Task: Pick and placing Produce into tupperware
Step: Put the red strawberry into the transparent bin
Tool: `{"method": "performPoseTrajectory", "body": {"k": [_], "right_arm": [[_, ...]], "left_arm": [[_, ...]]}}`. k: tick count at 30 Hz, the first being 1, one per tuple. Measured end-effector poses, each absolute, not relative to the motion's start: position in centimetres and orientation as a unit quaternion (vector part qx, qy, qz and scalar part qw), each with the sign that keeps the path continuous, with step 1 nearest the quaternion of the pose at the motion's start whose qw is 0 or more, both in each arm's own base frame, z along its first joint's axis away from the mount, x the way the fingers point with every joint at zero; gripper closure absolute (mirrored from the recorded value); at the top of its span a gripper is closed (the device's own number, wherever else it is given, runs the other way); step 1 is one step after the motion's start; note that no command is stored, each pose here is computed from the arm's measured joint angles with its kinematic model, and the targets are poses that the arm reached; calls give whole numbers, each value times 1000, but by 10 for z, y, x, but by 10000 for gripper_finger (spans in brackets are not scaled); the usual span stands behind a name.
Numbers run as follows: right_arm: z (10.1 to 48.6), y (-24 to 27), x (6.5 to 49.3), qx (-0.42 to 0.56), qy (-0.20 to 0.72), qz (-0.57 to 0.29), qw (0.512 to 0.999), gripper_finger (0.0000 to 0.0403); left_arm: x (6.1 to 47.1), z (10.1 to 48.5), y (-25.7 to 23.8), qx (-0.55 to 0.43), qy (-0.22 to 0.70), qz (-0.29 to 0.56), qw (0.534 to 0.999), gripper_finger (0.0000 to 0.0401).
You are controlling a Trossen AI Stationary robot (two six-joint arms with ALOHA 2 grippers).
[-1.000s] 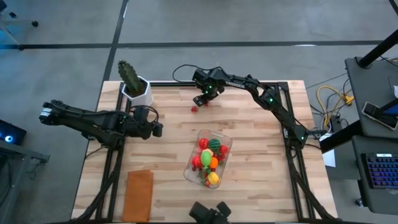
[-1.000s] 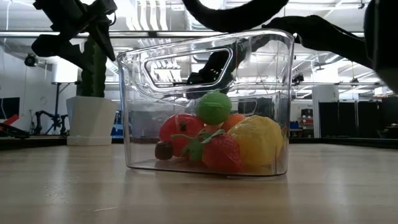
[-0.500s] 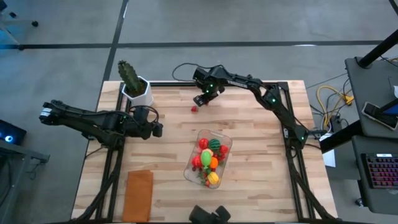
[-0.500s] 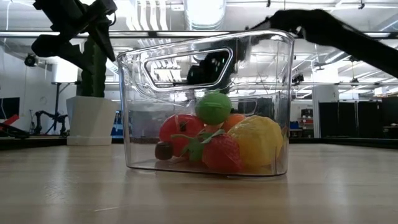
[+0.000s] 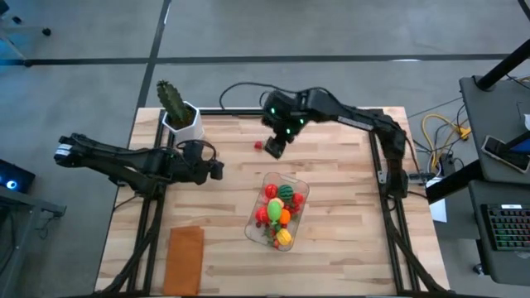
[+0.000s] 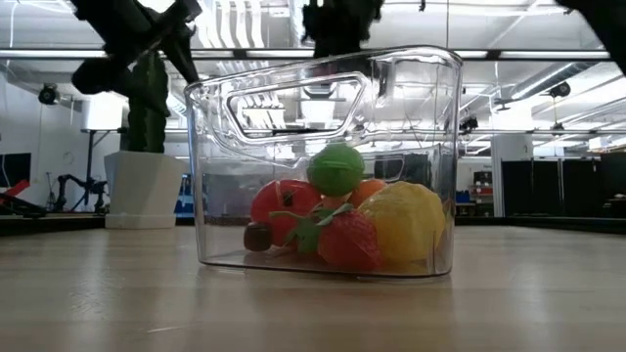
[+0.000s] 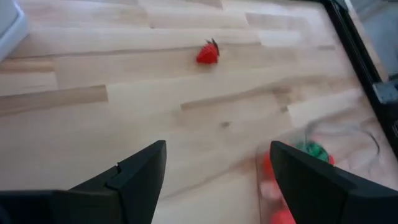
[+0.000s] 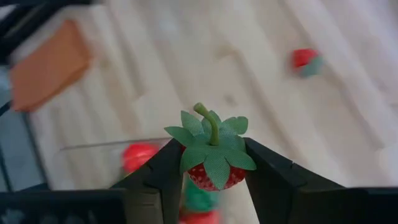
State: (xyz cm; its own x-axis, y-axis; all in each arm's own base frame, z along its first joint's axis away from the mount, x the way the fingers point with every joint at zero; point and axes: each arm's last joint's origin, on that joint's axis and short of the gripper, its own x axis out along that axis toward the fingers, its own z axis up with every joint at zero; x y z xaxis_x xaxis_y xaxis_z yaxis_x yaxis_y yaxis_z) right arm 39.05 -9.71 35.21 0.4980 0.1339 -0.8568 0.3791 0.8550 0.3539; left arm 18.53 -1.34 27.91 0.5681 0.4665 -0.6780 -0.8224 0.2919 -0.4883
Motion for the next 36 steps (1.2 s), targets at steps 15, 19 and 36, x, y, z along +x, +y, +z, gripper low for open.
{"method": "performPoseTrajectory", "body": {"k": [15, 19, 36], "right_arm": [[274, 19, 381, 144, 615, -98, 769, 262], [276, 31, 371, 108, 609, -111, 778, 247], [383, 15, 339, 81, 377, -209, 899, 122]], "left_arm": [[211, 270, -3, -438, 194, 422, 770, 130], [218, 271, -3, -437, 182, 407, 781, 130], [247, 264, 16, -202, 228, 344, 888, 130]]}}
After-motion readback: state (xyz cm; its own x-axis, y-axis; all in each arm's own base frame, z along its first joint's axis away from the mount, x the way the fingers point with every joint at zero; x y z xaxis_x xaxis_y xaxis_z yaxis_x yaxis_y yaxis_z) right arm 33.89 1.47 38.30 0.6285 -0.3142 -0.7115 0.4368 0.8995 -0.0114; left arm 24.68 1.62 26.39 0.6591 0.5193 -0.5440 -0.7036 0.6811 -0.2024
